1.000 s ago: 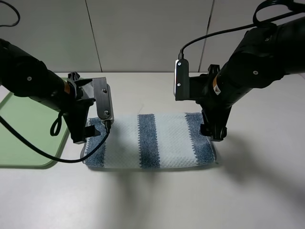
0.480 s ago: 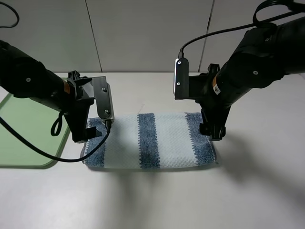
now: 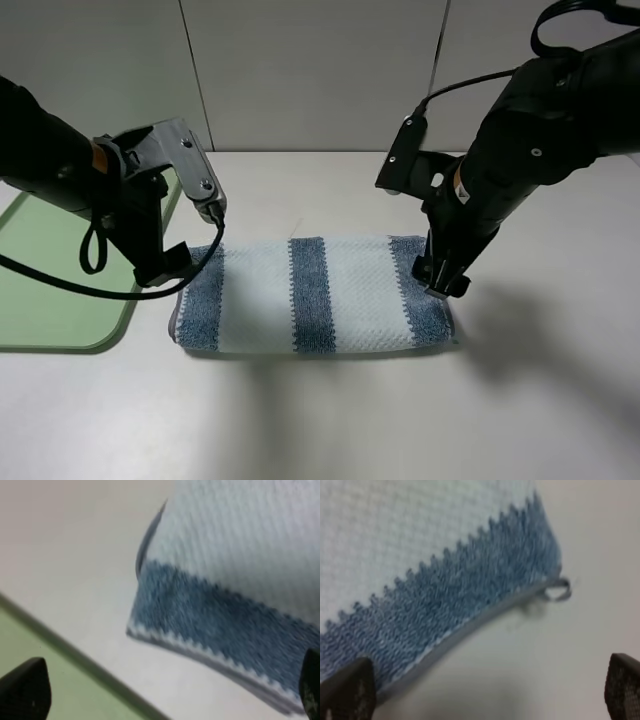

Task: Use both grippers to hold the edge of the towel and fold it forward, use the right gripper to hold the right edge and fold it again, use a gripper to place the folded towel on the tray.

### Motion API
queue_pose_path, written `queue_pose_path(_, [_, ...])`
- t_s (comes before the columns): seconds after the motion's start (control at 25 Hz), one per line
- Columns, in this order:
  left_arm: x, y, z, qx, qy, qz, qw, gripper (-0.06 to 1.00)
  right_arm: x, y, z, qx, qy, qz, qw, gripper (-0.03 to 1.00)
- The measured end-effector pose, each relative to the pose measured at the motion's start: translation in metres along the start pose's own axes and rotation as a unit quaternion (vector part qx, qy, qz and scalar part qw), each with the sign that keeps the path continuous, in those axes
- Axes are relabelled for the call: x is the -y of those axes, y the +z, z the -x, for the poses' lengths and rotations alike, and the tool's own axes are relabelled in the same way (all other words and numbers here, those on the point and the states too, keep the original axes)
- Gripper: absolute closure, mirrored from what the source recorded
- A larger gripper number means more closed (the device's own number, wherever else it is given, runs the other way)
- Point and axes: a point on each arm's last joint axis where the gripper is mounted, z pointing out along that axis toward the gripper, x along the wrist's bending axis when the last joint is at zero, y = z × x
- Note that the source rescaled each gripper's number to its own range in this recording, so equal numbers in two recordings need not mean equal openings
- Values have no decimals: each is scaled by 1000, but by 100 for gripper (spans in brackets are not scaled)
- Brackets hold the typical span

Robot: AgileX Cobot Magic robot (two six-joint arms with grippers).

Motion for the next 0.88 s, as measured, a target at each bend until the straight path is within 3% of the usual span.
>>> queue_pose_path(0.2, [6,-31,-1,-10,-54,0,998,-5,4,0,-5,-23,78,-27,996,-3])
queue_pose_path(0.44, [16,-76,-1,-34,-115,28,992,-6,3,-1,-13,-67,182,-33,981,-3])
queue_pose_path(0.6, [29,-107,3,-45,-165,38,985,-6,2,-2,-17,-89,247,-36,964,-3])
queue_pose_path(0.88, [60,-165,16,-74,-232,92,965,-6,-3,-3,-20,-113,292,-18,949,-3])
